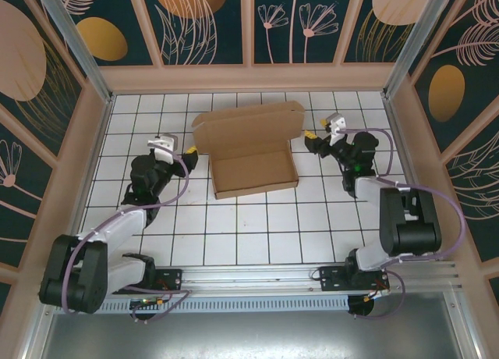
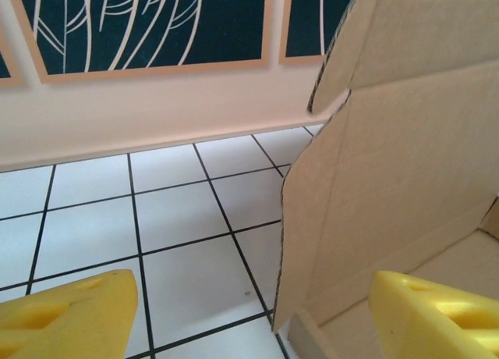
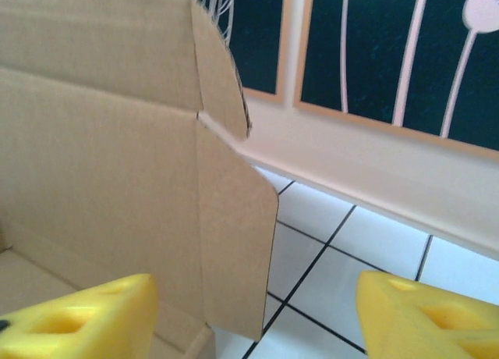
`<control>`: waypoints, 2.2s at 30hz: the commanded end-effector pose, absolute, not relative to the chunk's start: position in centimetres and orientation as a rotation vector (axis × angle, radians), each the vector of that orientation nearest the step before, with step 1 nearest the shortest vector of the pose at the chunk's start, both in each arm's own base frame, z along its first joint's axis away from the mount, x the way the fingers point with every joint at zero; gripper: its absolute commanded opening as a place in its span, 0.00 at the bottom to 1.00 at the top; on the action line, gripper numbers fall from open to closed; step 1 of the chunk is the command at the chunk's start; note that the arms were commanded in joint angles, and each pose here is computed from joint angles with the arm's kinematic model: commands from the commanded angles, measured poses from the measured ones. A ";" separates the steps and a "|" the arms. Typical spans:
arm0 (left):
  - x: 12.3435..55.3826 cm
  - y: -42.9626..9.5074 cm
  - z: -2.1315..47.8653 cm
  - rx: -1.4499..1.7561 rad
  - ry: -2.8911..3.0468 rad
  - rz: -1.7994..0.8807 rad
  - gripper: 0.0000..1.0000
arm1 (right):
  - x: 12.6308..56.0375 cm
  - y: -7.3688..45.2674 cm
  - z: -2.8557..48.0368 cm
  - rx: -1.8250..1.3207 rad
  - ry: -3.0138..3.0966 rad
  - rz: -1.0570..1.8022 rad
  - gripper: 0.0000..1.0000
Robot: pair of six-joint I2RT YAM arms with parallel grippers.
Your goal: Fold the paper box
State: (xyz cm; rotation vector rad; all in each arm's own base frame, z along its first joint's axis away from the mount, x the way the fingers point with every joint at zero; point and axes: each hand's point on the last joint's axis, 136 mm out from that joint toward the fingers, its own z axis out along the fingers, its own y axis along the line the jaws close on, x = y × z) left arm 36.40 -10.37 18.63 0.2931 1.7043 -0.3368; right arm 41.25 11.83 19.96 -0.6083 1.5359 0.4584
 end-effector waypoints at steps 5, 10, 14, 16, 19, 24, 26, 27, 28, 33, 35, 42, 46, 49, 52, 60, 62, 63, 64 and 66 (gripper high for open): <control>37.3 -12.8 20.9 0.545 1.527 -0.407 0.77 | 42.1 13.0 20.8 -0.793 1.380 0.538 0.73; 38.7 -12.6 20.8 0.569 1.518 -0.375 0.77 | 44.1 13.0 19.8 -0.791 1.404 0.555 0.70; 39.6 -13.2 20.5 0.599 1.533 -0.399 0.75 | 45.4 14.0 19.1 -0.816 1.416 0.593 0.68; 40.0 -13.5 20.4 0.616 1.540 -0.407 0.73 | 45.9 15.0 18.8 -0.847 1.418 0.601 0.67; 40.5 -13.8 20.0 0.639 1.555 -0.420 0.67 | 46.7 16.2 18.1 -0.883 1.438 0.624 0.62; 41.1 -14.5 18.9 0.702 1.607 -0.454 0.53 | 47.0 16.6 17.0 -0.909 1.480 0.655 0.44; 41.3 -14.7 18.3 0.720 1.626 -0.458 0.50 | 46.8 16.9 16.5 -0.931 1.494 0.663 0.37; 41.3 -14.7 18.2 0.723 1.628 -0.460 0.48 | 46.8 17.0 16.4 -0.935 1.496 0.669 0.35; 41.4 -14.7 18.2 0.724 1.627 -0.460 0.48 | 46.7 17.2 16.3 -0.942 1.498 0.677 0.32; 42.3 -15.0 17.4 0.731 1.662 -0.483 0.37 | 46.6 17.8 16.1 -0.948 1.507 0.681 0.17; 42.6 -15.0 17.3 0.725 1.672 -0.493 0.28 | 46.5 17.9 16.1 -0.950 1.513 0.677 0.11; 43.0 -14.8 17.7 0.666 1.688 -0.506 0.05 | 45.0 18.9 16.6 -0.941 1.516 0.627 0.00; 43.4 -13.6 19.4 0.520 1.668 -0.443 0.02 | 44.4 19.6 17.4 -0.863 1.540 0.504 0.00; 43.4 -13.2 20.1 0.422 1.671 -0.345 0.04 | 43.9 20.3 17.8 -0.780 1.570 0.401 0.00; 43.4 -13.5 20.4 0.294 1.697 -0.348 0.02 | 43.4 20.6 17.9 -0.681 1.603 0.308 0.00; 43.3 -14.1 20.5 0.001 1.727 -0.459 0.05 | 43.3 22.0 18.1 -0.307 1.718 0.148 0.00; 43.3 -14.5 20.9 -0.035 1.723 -0.460 0.06 | 43.0 23.1 18.1 -0.266 1.712 0.124 0.00; 43.2 -14.7 21.1 -0.056 1.719 -0.460 0.07 | 42.9 23.6 18.4 -0.248 1.695 0.117 0.00; 43.2 -14.9 21.2 -0.074 1.716 -0.460 0.08 | 42.7 24.1 18.7 -0.226 1.675 0.105 0.00; 43.0 -15.2 21.4 -0.100 1.700 -0.458 0.10 | 42.4 25.2 19.0 -0.195 1.653 0.084 0.00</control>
